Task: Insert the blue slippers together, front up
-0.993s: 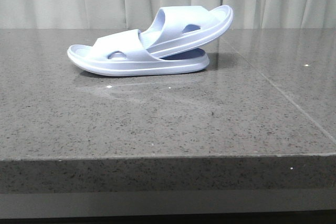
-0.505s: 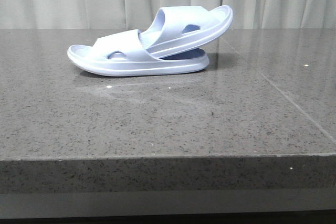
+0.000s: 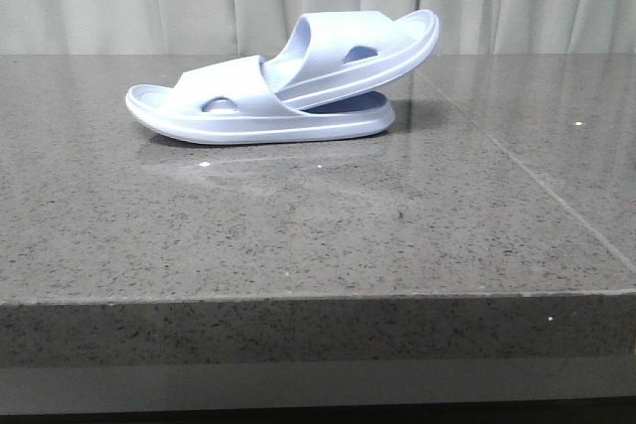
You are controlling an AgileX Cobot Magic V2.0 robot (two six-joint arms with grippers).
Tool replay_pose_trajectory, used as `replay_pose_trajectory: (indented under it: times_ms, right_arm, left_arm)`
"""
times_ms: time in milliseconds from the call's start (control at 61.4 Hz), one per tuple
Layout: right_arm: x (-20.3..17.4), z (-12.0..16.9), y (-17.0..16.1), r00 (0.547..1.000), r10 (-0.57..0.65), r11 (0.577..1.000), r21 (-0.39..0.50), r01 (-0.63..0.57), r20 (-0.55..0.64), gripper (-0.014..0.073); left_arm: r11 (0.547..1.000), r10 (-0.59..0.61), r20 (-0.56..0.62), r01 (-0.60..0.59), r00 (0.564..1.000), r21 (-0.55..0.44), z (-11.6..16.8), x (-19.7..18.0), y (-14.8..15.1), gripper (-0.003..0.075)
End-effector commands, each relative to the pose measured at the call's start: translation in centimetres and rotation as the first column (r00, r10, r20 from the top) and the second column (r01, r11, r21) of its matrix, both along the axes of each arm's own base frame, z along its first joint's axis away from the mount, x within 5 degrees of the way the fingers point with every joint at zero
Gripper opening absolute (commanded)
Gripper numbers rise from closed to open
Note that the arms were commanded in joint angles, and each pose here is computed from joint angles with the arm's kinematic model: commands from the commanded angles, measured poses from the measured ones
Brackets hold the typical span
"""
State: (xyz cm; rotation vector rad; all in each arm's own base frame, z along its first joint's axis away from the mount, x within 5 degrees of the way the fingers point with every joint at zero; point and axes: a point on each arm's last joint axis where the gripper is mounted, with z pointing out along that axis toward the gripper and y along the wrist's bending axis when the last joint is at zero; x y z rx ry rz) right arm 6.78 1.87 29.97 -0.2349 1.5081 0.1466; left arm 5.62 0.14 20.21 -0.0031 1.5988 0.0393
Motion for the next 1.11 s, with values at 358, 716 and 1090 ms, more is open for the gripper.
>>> replay_pose_trajectory:
  times_ms: [358,716,1090]
  right_arm:
    - [-0.1,1.5,-0.3,0.996,-0.035,0.999,0.017,0.034,0.081,-0.0059]
    - [0.6,-1.7,-0.8,0.995,-0.101,0.994,0.047,0.101,-0.016,-0.0059]
    - [-1.1,-7.1,-1.7,0.977,-0.215,0.964,0.159,0.214,-0.011,-0.0059]
  left_arm:
    - [1.000,0.004,0.098,-0.002,0.995,-0.019,0.6,-0.1,0.0,-0.0020]
    - [1.000,0.004,0.098,-0.002,0.995,-0.019,0.6,-0.1,0.0,-0.0020]
    - [1.000,0.004,0.098,-0.002,0.995,-0.019,0.6,-0.1,0.0,-0.0020]
